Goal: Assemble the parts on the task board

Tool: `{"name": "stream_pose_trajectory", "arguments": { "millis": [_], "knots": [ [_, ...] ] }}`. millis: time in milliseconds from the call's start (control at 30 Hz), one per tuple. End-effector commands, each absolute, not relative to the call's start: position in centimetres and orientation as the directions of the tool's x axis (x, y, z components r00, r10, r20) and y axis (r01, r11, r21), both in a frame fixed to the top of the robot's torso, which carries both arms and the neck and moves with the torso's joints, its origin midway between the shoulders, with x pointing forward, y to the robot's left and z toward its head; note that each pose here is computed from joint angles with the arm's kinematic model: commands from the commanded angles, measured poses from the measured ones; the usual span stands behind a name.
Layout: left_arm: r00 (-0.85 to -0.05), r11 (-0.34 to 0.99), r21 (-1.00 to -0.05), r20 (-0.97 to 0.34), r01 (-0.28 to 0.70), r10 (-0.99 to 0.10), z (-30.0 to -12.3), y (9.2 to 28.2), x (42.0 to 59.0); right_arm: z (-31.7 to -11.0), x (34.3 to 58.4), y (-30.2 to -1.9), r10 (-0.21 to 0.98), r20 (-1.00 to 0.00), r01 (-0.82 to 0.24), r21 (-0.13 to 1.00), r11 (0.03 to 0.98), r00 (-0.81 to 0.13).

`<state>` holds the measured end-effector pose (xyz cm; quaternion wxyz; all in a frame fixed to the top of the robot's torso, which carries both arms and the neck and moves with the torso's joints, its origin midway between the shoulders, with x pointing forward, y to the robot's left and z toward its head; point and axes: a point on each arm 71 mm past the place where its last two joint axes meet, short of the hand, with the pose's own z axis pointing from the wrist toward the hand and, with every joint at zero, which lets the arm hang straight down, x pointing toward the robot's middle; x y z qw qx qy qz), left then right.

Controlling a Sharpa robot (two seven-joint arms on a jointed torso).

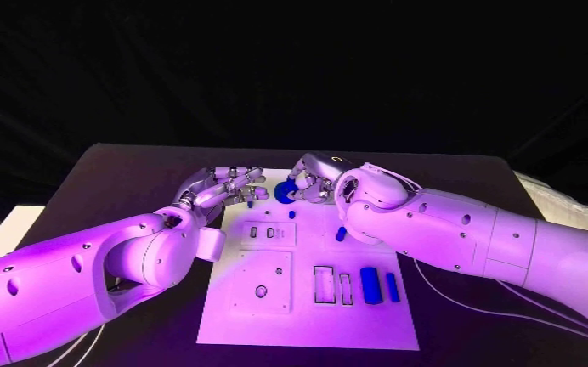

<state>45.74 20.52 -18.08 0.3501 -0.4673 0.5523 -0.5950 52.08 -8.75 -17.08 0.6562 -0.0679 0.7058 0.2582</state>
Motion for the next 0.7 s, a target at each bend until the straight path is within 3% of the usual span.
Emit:
{"name": "stream_pose_trajectory", "arguments": {
  "millis": [33, 267, 500, 700],
  "knots": [
    [-0.336, -0.155, -0.983, 0.179, -0.097, -0.925, -17.9, 20.3, 45.7, -16.7, 51.8, -9.2, 0.279, -0.956, -0.450, 0.288, 0.845, -0.088],
    [-0.333, -0.154, -0.983, 0.177, -0.095, -0.926, -17.9, 20.5, 45.7, -15.4, 50.8, -12.6, 0.340, -0.935, -0.479, 0.343, 0.808, -0.096],
    [-0.329, -0.153, -0.984, 0.176, -0.093, -0.928, -17.9, 20.7, 45.7, -14.2, 50.4, -19.5, 0.397, -0.900, -0.498, 0.431, 0.752, -0.180],
    [-0.328, -0.153, -0.984, 0.175, -0.093, -0.928, -18.0, 20.8, 45.7, -14.8, 50.8, -24.9, 0.409, -0.892, -0.456, 0.450, 0.768, -0.191]
  ]
}}
